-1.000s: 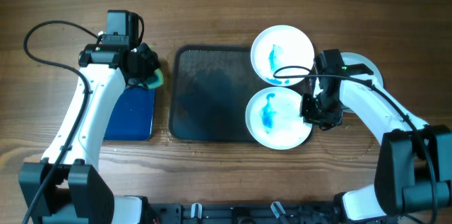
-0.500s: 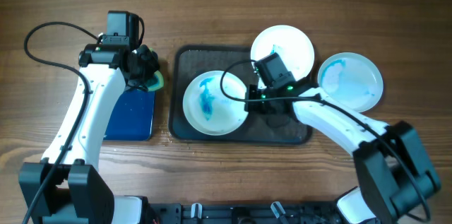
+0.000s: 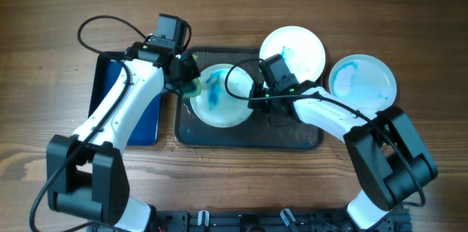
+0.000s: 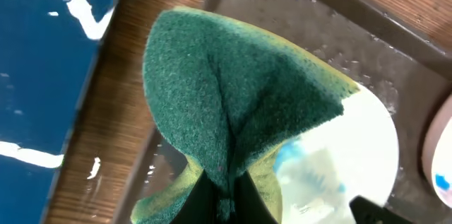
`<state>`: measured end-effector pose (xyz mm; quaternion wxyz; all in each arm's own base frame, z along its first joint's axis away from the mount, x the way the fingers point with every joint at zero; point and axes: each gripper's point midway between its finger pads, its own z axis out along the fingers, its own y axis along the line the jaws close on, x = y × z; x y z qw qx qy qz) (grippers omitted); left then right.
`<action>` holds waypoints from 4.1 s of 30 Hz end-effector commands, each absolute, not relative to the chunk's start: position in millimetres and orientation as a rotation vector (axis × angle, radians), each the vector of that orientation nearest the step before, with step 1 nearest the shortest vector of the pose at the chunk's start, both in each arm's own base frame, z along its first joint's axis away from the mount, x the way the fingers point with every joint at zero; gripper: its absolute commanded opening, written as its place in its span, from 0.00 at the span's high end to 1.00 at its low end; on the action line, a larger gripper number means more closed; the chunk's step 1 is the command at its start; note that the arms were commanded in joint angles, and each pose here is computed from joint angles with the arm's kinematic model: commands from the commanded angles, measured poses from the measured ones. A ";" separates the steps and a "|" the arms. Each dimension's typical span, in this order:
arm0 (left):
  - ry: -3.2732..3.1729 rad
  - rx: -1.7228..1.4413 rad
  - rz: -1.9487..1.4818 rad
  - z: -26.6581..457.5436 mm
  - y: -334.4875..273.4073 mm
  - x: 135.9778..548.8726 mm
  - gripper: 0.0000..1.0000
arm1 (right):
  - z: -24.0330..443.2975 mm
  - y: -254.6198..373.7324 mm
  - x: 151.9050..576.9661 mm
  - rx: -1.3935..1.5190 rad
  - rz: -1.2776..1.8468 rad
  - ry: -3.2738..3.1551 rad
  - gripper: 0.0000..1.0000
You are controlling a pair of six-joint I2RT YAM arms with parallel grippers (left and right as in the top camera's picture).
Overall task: Clean dirty plates on tray and stack at the side
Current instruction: 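Grip the next plate rim with right gripper and scrub with sponge, then lift the second plate with right gripper and stack it on first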
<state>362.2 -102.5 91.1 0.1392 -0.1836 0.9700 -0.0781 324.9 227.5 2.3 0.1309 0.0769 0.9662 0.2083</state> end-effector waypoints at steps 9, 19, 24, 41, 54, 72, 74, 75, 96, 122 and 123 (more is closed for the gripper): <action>3.066 -0.151 -0.332 4.8 -169.8 341.4 0.96 | -4.6 227.9 323.7 0.230 0.612 2.833 0.95; 2.939 -0.020 -0.238 -3.0 -167.0 373.1 0.96 | -4.4 228.6 323.3 0.227 0.618 2.834 0.96; 2.784 -0.236 0.346 4.8 -93.3 387.4 0.96 | -4.7 228.3 322.9 0.222 0.616 2.836 0.96; 2.945 0.538 -0.599 4.5 -205.7 338.5 0.96 | -4.5 228.5 323.1 0.223 0.617 2.835 0.96; 3.127 0.353 -0.682 5.4 -203.8 305.6 0.96 | -4.6 228.4 323.1 0.218 0.616 2.835 0.96; 3.089 -0.147 0.093 -10.1 -111.9 337.3 0.96 | -4.0 229.0 324.0 0.217 0.620 2.830 0.96; 3.175 0.401 -0.550 0.2 -183.4 299.0 0.96 | -4.0 228.9 324.0 0.217 0.620 2.831 0.96; 3.124 0.572 -0.776 10.2 -205.1 286.8 0.96 | -4.1 228.9 324.0 0.217 0.619 2.831 0.96; 3.141 0.291 -0.465 -3.0 -185.3 313.2 0.96 | -4.4 228.6 323.4 0.217 0.618 2.834 0.96; 2.839 -0.472 0.264 34.2 -94.3 354.0 0.96 | 8.3 242.1 319.2 0.098 0.723 2.831 0.96; 2.812 -0.517 0.171 51.8 -92.0 358.8 0.96 | 10.7 241.7 318.6 0.087 0.721 2.829 0.96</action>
